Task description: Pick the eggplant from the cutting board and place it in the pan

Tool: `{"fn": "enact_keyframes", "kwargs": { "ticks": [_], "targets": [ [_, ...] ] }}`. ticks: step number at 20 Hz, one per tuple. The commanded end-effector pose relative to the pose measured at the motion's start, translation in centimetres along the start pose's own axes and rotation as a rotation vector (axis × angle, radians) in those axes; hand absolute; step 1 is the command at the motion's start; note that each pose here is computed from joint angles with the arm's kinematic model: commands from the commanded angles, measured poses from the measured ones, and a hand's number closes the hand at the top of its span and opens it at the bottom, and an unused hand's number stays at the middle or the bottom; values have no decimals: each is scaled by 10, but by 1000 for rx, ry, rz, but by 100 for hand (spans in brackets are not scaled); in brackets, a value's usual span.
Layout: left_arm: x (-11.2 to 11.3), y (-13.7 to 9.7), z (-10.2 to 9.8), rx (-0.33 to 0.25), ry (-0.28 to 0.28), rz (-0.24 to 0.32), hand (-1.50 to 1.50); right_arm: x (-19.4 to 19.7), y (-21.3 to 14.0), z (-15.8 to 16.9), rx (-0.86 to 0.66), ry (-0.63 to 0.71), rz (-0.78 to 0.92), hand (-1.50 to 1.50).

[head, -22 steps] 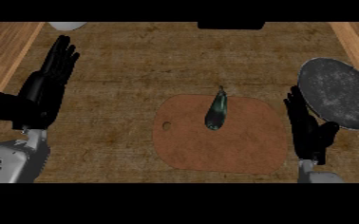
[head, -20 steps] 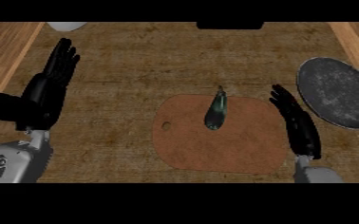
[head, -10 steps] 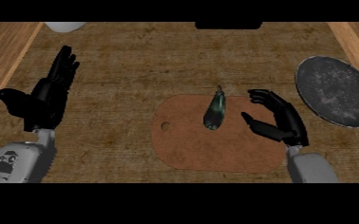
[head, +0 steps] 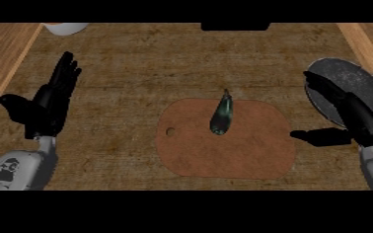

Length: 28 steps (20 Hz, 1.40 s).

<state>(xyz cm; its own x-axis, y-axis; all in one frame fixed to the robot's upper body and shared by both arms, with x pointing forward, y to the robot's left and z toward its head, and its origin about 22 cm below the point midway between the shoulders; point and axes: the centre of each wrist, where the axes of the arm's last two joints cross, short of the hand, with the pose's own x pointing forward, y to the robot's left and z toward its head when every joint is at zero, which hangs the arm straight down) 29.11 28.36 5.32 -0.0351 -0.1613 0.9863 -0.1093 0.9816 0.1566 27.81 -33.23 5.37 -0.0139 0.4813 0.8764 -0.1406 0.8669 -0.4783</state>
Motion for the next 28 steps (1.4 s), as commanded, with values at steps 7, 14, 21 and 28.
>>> {"fn": "enact_keyframes", "kwargs": {
  "ticks": [7, 14, 21, 28],
  "targets": [
    [-2, -23, -7, -25, -5, -11, 0, 98, -74, -55, 168, 114, 205, -150],
    [-2, -14, -17, -24, 2, 8, 0, 142, -36, -92, 191, 84, 245, -150],
    [-5, -11, -10, -6, -10, 0, 0, 141, 0, -89, 335, 41, 140, -150],
    [1, -2, 0, -5, -8, 0, 0, 167, 24, -99, 363, 162, 213, -150]
  ]
}}
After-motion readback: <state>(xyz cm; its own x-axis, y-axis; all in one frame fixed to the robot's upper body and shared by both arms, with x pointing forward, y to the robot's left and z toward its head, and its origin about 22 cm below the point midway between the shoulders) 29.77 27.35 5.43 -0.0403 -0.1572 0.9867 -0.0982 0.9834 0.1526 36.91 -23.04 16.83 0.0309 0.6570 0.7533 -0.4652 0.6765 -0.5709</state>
